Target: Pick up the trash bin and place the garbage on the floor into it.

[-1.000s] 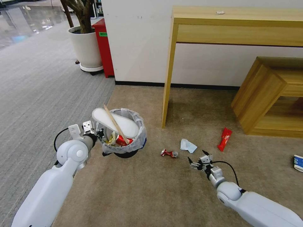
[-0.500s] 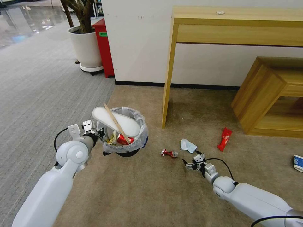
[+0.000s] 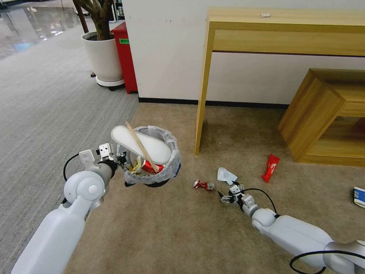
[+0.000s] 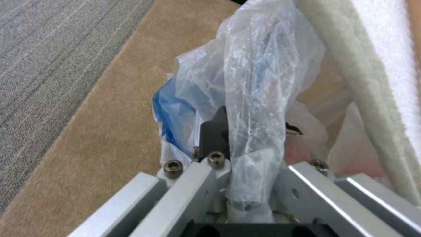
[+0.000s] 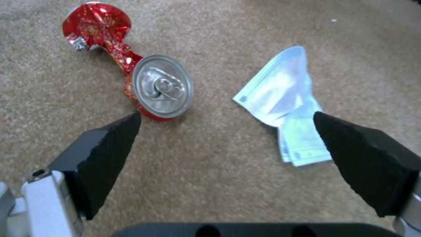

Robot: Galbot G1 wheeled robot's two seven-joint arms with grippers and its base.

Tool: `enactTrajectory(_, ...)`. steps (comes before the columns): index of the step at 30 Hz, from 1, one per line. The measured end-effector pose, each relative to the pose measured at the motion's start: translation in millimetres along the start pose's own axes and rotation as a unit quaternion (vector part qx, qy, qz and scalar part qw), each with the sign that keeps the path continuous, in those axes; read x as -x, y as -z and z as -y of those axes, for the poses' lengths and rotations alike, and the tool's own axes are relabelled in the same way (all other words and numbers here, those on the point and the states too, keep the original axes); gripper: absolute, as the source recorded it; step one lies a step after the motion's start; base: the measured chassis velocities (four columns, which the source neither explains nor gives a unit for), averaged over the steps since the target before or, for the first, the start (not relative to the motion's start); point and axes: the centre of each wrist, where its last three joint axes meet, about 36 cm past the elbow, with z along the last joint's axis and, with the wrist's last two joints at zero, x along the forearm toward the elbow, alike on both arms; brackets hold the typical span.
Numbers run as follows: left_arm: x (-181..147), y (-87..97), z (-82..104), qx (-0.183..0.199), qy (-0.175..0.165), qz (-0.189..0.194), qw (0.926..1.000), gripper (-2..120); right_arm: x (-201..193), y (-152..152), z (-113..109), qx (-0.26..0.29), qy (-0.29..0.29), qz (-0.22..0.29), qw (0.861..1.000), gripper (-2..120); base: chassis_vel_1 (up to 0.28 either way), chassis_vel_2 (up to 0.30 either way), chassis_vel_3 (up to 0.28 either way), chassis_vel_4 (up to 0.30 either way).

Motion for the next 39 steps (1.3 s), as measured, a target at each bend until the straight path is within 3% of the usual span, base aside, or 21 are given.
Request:
enactTrajectory(21,-25,-3.5,-2.3,0.002,-0.008,0.008,0.9999,0,47,11,-48,0.020,0.043,0.006,0.999,100,0.000,0.000,0.000,0.000)
enactTrajectory(39,-33,-5.7,3.1,0.001,-0.017,0.011,0.9998,0,52,0,-36,0.005,0.004,-0.018,1.000,100,0.000,0.000,0.000,0.000)
